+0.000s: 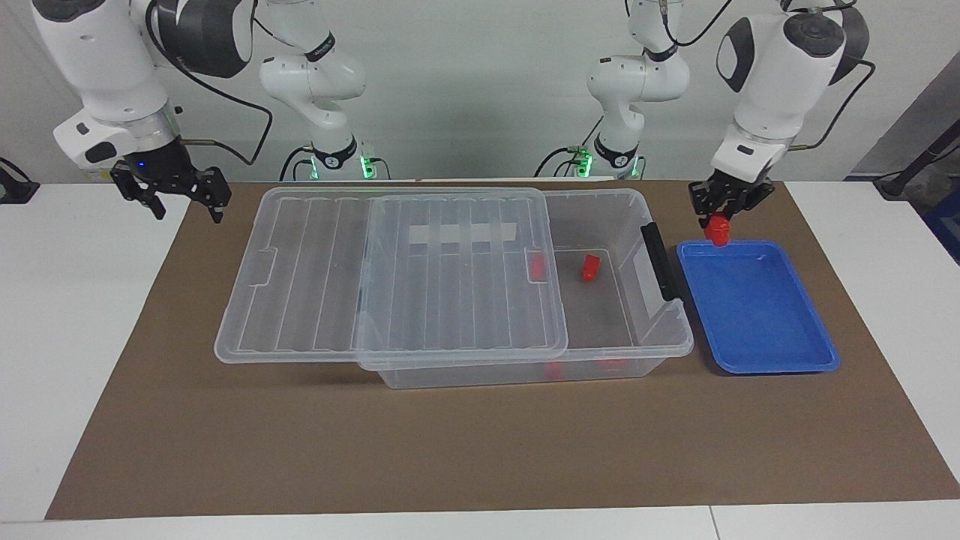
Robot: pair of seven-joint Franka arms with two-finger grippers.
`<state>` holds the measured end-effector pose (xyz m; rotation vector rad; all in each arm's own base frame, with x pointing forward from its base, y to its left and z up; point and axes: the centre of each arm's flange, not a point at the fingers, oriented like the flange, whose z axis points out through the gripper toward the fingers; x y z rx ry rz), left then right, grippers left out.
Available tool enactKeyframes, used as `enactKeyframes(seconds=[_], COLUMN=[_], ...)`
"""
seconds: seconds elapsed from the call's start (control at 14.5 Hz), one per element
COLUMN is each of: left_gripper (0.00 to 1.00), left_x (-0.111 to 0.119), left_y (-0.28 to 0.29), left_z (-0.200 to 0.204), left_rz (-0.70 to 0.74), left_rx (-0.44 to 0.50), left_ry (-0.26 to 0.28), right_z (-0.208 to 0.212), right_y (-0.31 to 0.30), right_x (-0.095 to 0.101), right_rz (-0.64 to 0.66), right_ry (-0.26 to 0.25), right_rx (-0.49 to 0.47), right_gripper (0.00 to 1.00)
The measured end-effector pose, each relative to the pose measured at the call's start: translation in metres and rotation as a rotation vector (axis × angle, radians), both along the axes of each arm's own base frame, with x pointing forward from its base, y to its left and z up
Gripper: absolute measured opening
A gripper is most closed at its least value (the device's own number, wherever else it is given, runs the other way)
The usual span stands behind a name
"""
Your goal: Place red block in blue tray from box
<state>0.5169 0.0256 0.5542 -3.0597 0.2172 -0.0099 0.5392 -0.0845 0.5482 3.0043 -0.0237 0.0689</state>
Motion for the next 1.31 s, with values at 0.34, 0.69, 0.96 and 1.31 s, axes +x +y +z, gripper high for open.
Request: enactKeyframes(seconds=[0.34,0.69,0.96,1.31], left_gripper=[0.34,0.34,0.34,0.34], left_x=[-0.004,0.000,0.000,0.005], left_y=[0.062,0.059,0.060,0.085], left_z=[0.000,-0.028,-0.053,-0.090], left_rz=[-0.086,-0.106,-0.089,-0.039], left_rx=[0.006,0.014,0.015,0.011], left_ry=[-0.008,-0.053,-0.075,-0.071], right_z=[-0.055,-0.075,-0.088,-0.089], right_y=[-0.009,-0.005,-0.002,0.010], right_x=[0.004,0.012,0.014,0.017], right_rz=[0.007,0.041,0.091,0.126], right_ry=[-0.030,-0.034,-0.014,-0.024], right_rx=[-0.005,-0.007,0.017,0.043], right_gripper=[0.01,0.01,0.01,0.01])
